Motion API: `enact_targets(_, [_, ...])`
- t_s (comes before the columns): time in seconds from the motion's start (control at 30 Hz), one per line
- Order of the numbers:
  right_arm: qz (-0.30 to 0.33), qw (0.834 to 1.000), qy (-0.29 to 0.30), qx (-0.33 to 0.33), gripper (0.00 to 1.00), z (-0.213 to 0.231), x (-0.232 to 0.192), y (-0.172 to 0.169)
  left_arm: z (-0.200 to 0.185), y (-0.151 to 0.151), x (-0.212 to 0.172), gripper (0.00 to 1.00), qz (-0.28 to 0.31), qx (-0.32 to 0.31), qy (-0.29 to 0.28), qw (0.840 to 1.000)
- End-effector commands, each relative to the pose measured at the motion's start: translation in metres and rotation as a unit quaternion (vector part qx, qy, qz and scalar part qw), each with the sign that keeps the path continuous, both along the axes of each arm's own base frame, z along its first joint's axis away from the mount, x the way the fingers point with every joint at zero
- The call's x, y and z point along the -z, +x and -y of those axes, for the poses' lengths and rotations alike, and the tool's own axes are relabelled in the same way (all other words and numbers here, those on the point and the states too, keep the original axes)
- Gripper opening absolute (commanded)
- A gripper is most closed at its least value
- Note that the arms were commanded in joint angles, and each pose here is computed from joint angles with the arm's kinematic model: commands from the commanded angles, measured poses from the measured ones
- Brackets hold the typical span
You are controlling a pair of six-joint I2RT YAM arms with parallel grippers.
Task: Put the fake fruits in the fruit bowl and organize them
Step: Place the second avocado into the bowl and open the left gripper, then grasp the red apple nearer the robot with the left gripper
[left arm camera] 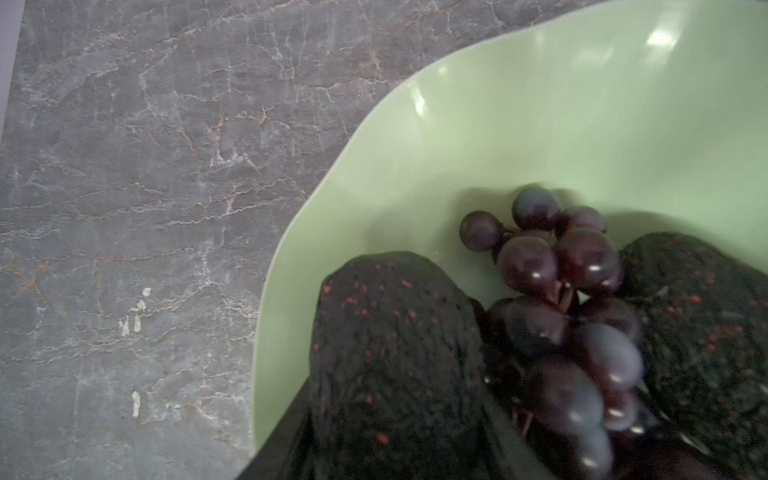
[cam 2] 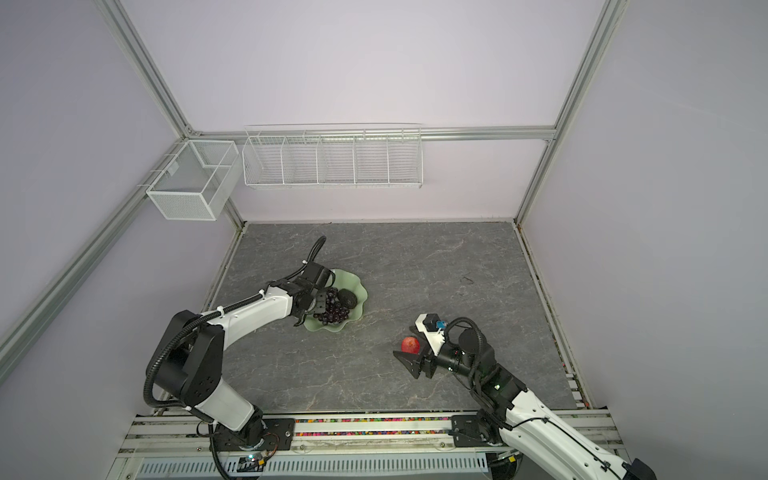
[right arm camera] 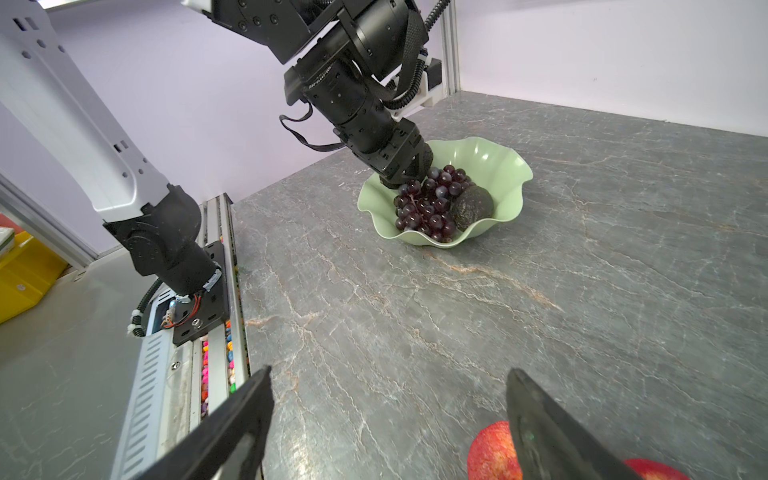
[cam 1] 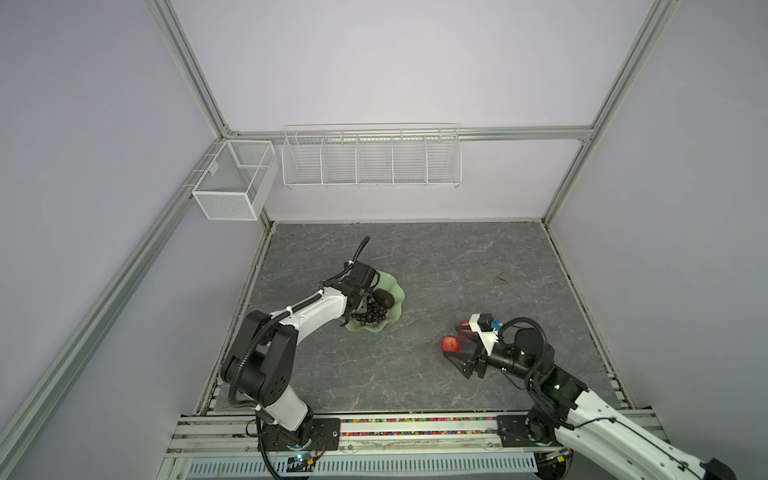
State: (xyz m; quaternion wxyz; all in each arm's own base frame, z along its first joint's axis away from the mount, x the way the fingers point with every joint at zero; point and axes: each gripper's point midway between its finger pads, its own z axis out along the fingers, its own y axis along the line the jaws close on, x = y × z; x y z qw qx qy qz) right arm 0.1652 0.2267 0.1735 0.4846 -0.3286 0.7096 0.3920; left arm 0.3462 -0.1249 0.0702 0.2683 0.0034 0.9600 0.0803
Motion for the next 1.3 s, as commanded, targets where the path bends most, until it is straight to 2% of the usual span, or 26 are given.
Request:
enact_targets(0.0, [0.007, 1.000, -0.009, 0.008, 0.89, 0.002, 0.004, 0.002, 0.005, 0.012, -0.019, 0.57, 0.027, 0.001, -0.008, 1.000])
enact_targets(0.17, [0.011, 1.000, -0.009, 0.019, 0.89, 0.005, 0.002, 0.004, 0.001, 0.012, -0.035, 0.69, 0.056, 0.004, -0.009, 0.998])
enact_targets(0.27, [0.010, 1.000, -0.011, 0.022, 0.89, 0.006, 0.003, 0.005, 0.002, 0.011, -0.042, 0.70, 0.065, 0.007, -0.017, 0.998])
enact_targets(0.37, [0.007, 0.999, -0.015, 0.035, 0.89, 0.009, 0.005, 0.009, 0.015, 0.007, -0.055, 0.70, 0.085, 0.031, -0.048, 0.995])
enact_targets(0.43, [0.003, 0.999, -0.014, 0.050, 0.89, 0.013, 0.004, 0.014, 0.032, -0.002, -0.069, 0.70, 0.102, 0.059, -0.070, 0.991])
enact_targets(0.47, [-0.004, 0.998, -0.013, 0.058, 0.89, 0.016, 0.006, 0.016, 0.048, -0.009, -0.077, 0.70, 0.108, 0.092, -0.088, 0.986])
enact_targets(0.6, [-0.042, 0.994, -0.021, 0.100, 0.89, 0.029, 0.017, 0.029, 0.115, -0.043, -0.091, 0.69, 0.104, 0.197, -0.186, 0.957])
enact_targets(0.7, [-0.078, 0.990, -0.023, 0.114, 0.89, 0.034, 0.023, 0.031, 0.158, -0.077, -0.090, 0.69, 0.100, 0.257, -0.215, 0.937])
enact_targets(0.83, [-0.134, 0.982, -0.032, 0.128, 0.89, 0.044, 0.035, 0.020, 0.209, -0.118, -0.088, 0.70, 0.103, 0.302, -0.252, 0.914])
enact_targets(1.0, [-0.144, 0.972, -0.046, 0.181, 0.89, 0.073, 0.031, 0.005, 0.250, -0.146, -0.070, 0.70, 0.107, 0.331, -0.268, 0.898])
enact_targets(1.07, [-0.146, 0.973, -0.025, 0.176, 0.89, 0.071, 0.036, 0.002, 0.257, -0.148, -0.057, 0.70, 0.093, 0.335, -0.263, 0.900])
enact_targets(1.27, [-0.128, 0.975, -0.016, 0.178, 0.89, 0.075, 0.032, 0.000, 0.270, -0.160, -0.040, 0.71, 0.072, 0.352, -0.263, 0.896])
